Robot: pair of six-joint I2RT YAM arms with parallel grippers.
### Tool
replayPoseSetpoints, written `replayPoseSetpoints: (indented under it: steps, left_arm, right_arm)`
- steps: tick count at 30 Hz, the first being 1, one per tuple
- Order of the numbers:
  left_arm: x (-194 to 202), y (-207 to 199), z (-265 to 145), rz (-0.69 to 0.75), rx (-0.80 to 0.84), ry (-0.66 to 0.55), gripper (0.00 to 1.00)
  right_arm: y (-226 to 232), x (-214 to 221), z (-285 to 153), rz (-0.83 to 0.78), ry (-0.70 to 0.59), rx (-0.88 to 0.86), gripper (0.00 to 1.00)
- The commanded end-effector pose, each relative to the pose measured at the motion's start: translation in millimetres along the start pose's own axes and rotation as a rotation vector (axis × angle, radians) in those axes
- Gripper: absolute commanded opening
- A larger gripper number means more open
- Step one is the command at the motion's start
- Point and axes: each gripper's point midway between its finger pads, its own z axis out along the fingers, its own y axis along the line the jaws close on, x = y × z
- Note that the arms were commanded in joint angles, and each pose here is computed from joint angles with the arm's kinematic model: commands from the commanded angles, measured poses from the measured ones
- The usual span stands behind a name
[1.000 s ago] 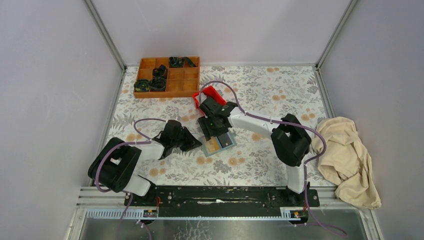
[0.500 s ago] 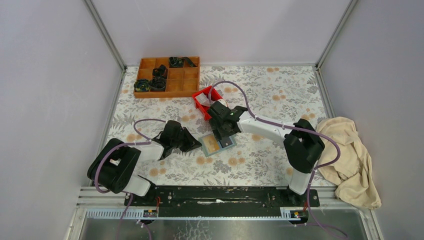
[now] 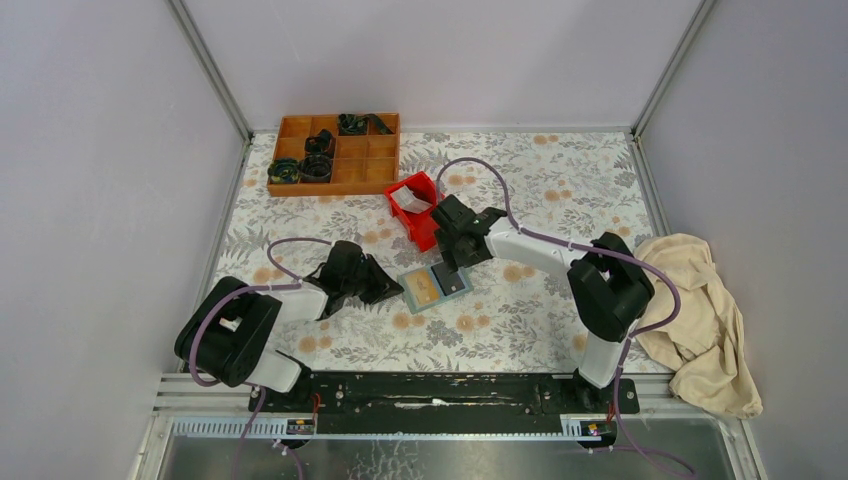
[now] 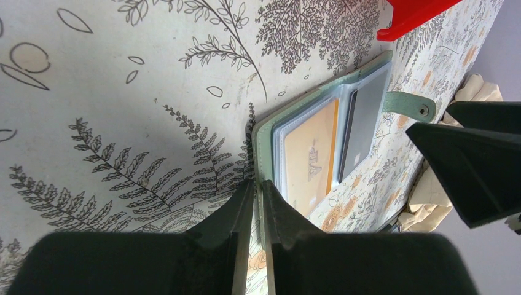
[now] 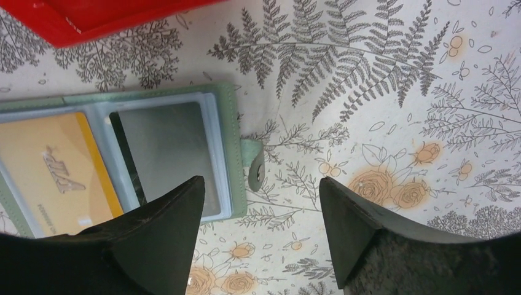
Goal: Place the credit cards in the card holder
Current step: Close the card holder at the center of the board.
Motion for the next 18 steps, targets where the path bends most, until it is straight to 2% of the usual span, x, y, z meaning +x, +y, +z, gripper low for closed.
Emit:
replayPoseSetpoints:
  steps: [1,5,10,18]
  left_arm:
    - [13.6,23.1,-2.3,-0.001,-0.081,0.033,0.19]
    - [8.4,17.3,-6.9,0.006,-0.065,0.005,0.19]
    - [0.2,10.8,-15.6,0.04,-0.069,-0.031,0.22]
    - [6.4,20.0,-22.7,0.069,-0.091,-0.023,0.25]
  right_arm:
    - [-0.8,-15.8,2.7,0.019,-0.051,-0.037,0.74]
    - [1.7,-16.4,9.4,0.027,-0.045,-0.072,0.66]
    - [4.8,-10.4,16.0,0.04,-0.016,-0.11,0.5]
    - [8.4,10.7,24.3,0.058,0.047,-0.142,0.4]
